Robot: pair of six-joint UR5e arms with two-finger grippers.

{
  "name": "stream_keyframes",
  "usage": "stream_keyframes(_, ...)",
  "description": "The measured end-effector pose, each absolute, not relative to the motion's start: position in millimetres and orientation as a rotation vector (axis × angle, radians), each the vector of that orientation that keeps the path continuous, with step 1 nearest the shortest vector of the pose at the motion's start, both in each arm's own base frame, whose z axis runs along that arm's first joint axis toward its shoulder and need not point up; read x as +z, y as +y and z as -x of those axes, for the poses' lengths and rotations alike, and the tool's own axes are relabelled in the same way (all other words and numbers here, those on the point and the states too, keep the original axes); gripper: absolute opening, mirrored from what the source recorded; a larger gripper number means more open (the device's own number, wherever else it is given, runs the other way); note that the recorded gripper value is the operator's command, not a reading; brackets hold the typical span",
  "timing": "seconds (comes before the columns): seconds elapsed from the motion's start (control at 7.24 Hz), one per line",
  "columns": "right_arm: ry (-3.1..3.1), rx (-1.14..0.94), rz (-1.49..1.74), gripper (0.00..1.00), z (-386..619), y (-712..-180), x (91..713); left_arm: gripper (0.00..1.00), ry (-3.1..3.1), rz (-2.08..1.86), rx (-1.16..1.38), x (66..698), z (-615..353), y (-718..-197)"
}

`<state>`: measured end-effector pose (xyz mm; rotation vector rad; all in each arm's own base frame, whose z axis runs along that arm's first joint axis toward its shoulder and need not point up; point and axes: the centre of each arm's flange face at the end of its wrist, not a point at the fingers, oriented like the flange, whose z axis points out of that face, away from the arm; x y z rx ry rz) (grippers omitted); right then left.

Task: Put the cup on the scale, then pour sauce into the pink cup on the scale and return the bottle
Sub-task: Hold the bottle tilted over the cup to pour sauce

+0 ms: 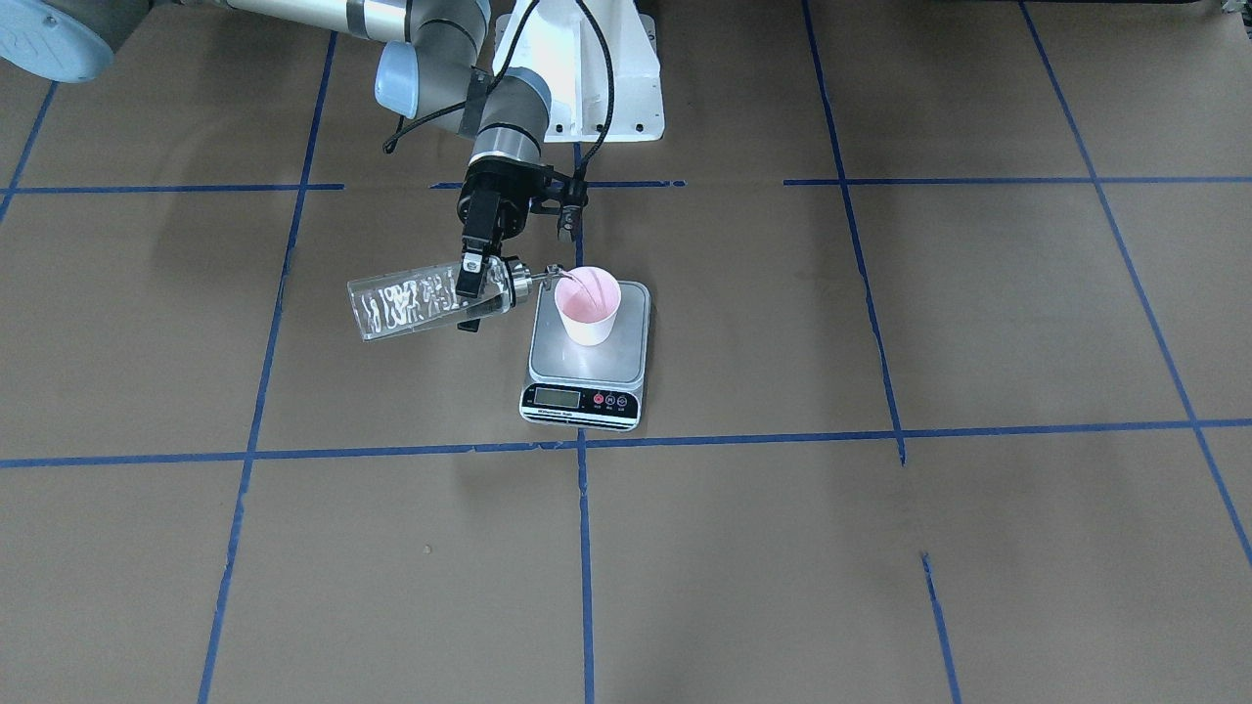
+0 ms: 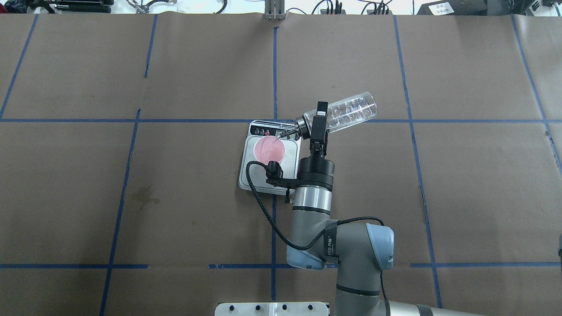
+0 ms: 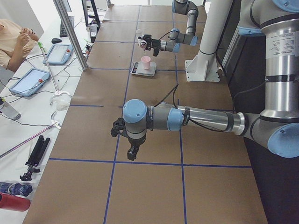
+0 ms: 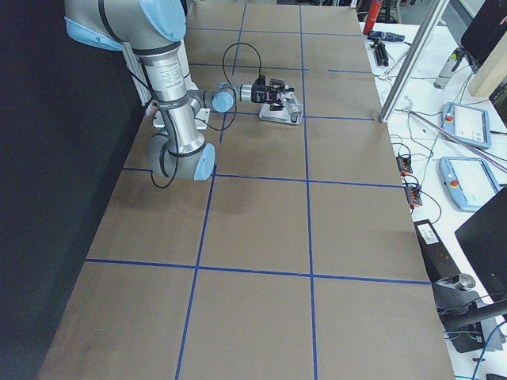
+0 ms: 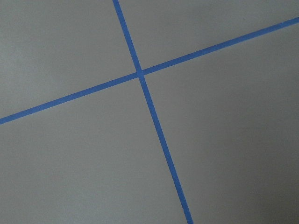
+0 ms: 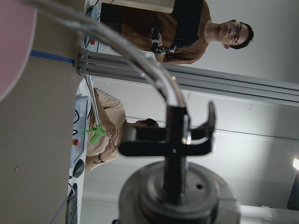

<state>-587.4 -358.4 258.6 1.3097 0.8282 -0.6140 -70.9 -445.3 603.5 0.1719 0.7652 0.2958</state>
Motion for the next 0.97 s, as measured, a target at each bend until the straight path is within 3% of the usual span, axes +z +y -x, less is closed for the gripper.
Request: stream_keyframes(0.97, 0.818, -0.609, -1.311, 0.0, 586.7, -358.2, 256.7, 1.0, 0.765, -0.177, 0.297, 601.0, 71.2, -446.4)
